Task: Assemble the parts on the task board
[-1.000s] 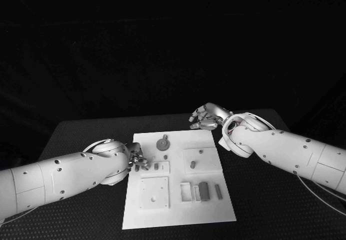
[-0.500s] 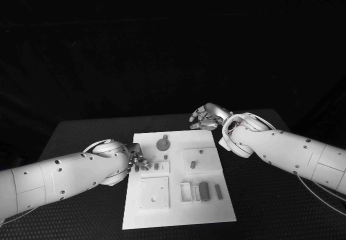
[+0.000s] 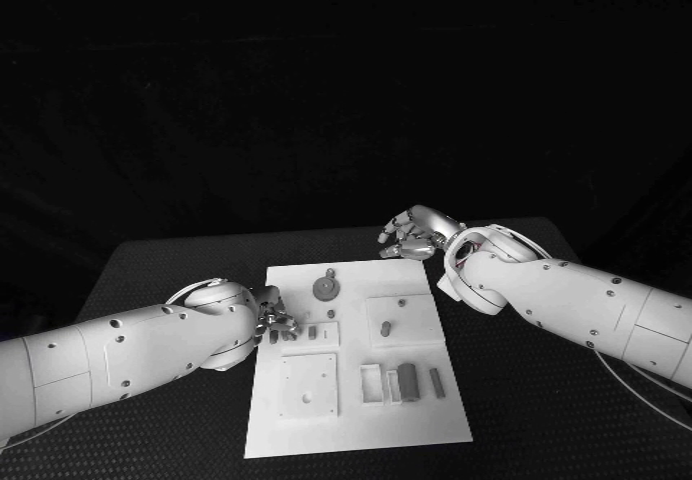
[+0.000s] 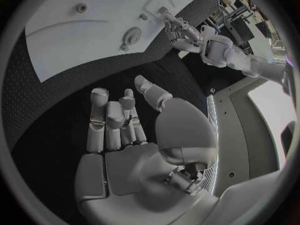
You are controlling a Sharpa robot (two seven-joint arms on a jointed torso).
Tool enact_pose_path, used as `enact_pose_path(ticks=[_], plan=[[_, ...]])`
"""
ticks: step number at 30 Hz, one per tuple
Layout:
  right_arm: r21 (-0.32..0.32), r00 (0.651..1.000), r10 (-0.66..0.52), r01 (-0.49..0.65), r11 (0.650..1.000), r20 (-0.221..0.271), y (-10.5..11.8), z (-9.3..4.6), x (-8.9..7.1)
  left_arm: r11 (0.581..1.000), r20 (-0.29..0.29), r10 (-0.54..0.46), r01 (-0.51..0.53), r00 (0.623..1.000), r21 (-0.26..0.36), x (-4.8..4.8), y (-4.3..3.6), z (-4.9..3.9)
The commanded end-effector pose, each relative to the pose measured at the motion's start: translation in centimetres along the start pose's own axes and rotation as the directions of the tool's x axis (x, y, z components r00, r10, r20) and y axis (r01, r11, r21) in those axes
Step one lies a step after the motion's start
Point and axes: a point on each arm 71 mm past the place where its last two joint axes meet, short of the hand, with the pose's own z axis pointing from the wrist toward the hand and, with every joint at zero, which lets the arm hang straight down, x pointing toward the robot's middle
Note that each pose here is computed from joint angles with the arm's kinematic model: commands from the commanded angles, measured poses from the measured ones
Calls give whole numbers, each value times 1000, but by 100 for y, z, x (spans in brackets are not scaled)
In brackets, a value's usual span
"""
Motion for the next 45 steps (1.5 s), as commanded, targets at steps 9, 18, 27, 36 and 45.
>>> enact_pose_path(ticks=[9,18,27,36,45], plan=[[-5,1000,-5,5,1000,-9,6,-1,4,1000,-9,1,-1,1000,1,9,-10,4],[-4,1000,-5,5,1000,-9,3,-1,2,1000,-10,2,-2,1000,2,10,-17,6],[-5,1000,-5,5,1000,-9,4,-1,3,1000,-13,3,-3,1000,5,14,-29,6],[-5,1000,-5,5,1000,-9,3,0,3,1000,-11,2,-2,1000,11,15,-52,7],[-4,1000,-6,6,1000,-9,1,0,2,1000,-16,6,-6,1000,5,14,-36,12]])
